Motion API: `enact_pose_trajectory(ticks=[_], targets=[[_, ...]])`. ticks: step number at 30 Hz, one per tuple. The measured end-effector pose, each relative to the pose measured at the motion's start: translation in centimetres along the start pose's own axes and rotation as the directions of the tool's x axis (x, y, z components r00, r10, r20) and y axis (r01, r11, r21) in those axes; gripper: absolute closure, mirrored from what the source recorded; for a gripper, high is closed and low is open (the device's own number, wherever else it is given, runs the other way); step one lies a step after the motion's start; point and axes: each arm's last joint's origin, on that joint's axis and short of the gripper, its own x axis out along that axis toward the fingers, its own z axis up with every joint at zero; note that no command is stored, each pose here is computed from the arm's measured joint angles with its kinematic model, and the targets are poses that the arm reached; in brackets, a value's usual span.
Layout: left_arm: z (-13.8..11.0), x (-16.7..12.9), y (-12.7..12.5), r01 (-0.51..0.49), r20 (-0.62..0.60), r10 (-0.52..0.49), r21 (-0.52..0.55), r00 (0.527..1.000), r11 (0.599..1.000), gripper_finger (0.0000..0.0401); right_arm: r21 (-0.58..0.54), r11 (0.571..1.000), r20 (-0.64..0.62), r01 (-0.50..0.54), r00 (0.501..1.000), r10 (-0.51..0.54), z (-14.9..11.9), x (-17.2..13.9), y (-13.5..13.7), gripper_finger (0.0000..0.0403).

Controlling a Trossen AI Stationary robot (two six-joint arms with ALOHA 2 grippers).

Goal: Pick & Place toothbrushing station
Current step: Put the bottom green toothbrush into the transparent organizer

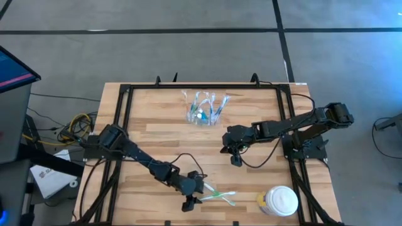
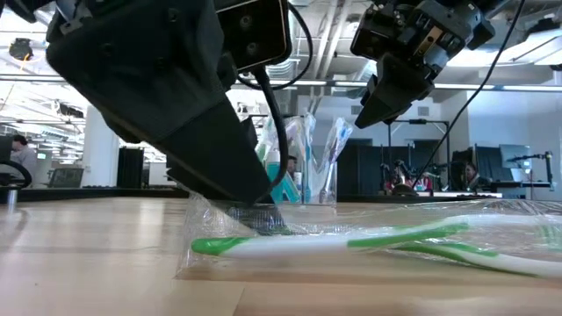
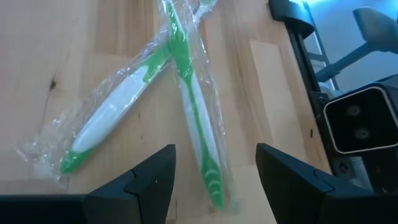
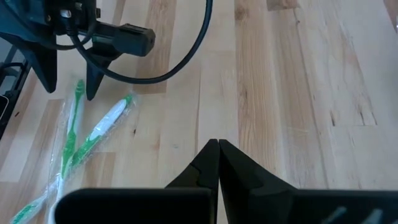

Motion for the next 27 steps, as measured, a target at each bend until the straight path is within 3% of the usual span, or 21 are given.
enact_pose_trajectory(ticks=[6,10,16,22,27], targets=[[-0.41,-0.01,0.25,-0.051,-0.028,0.051,0.001,0.998,0.999,0.0186,-0.008,1.000,0.000,0.000,1.000,0.000,0.00,0.00,0.02,0.0402],[-0.59,-0.09,0.32,-0.072,-0.044,0.072,-0.002,0.996,0.997,0.0209,-0.016,1.000,0.001,0.000,1.000,0.000,0.01,0.00,-0.01,0.0402],[-0.65,-0.11,0.39,-0.081,-0.051,0.080,-0.022,0.996,0.996,0.0276,-0.014,1.000,0.009,0.003,1.000,-0.003,0.10,-0.01,-0.10,0.0402],[-0.73,-0.11,0.42,-0.083,-0.057,0.080,-0.044,0.995,0.996,0.0376,-0.014,1.000,0.010,0.004,1.000,-0.004,0.11,-0.01,-0.10,0.0402],[-0.65,-0.11,0.38,-0.083,-0.048,0.081,-0.045,0.996,0.996,0.0388,-0.014,1.000,0.013,0.005,1.000,-0.005,0.13,-0.01,-0.10,0.0402]])
